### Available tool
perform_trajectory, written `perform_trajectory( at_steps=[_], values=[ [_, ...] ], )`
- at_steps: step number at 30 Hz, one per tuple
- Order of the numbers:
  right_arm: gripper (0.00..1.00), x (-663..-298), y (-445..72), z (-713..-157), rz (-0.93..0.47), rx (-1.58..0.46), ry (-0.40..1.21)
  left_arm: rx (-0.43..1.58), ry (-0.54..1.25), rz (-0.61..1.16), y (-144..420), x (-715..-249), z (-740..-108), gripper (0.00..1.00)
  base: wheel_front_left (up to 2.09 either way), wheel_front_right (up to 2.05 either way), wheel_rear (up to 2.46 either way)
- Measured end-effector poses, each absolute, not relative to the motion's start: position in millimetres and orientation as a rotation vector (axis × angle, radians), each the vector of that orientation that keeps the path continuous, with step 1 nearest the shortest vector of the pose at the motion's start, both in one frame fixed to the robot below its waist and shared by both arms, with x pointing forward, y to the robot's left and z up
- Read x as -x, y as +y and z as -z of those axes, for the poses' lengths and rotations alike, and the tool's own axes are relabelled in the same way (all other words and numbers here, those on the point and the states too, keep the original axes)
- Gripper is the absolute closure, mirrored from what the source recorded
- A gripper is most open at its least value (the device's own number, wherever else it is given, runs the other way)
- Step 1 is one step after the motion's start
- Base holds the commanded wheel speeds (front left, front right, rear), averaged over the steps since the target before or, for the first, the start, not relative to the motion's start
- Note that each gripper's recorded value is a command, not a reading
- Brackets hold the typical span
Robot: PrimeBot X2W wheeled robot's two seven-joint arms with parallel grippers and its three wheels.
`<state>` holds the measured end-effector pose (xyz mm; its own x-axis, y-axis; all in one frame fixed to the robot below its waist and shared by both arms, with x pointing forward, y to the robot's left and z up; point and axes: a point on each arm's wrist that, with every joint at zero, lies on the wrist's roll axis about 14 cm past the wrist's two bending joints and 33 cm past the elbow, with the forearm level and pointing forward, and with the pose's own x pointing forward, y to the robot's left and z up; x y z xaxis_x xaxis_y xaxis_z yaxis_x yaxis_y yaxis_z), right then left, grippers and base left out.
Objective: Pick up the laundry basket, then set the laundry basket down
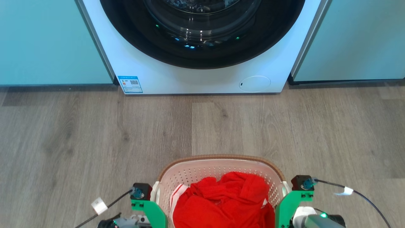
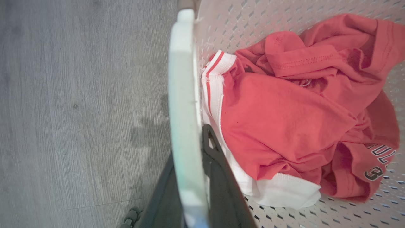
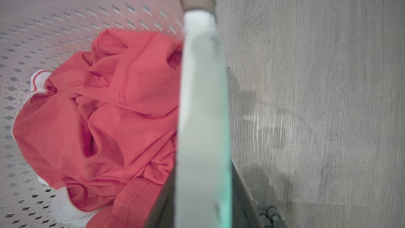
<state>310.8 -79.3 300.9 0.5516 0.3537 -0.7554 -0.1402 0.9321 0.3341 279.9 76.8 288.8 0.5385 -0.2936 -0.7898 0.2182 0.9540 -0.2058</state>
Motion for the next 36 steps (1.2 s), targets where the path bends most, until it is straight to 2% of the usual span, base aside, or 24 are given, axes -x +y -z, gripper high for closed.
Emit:
perform_trajectory(
  at_steps=[26, 36],
  values=[
    [1.0, -306, -78, -294, -0.297, -0.252, 0.964, 0.097, 0.986, 0.295, 78, -275, -281, 1.0, 0.0, 0.0, 0.0],
    [1.0, -320, -79, -295, -0.292, -0.253, 0.954, 0.107, 0.983, 0.289, 77, -284, -279, 1.0, 0.0, 0.0, 0.0]
  ],
)
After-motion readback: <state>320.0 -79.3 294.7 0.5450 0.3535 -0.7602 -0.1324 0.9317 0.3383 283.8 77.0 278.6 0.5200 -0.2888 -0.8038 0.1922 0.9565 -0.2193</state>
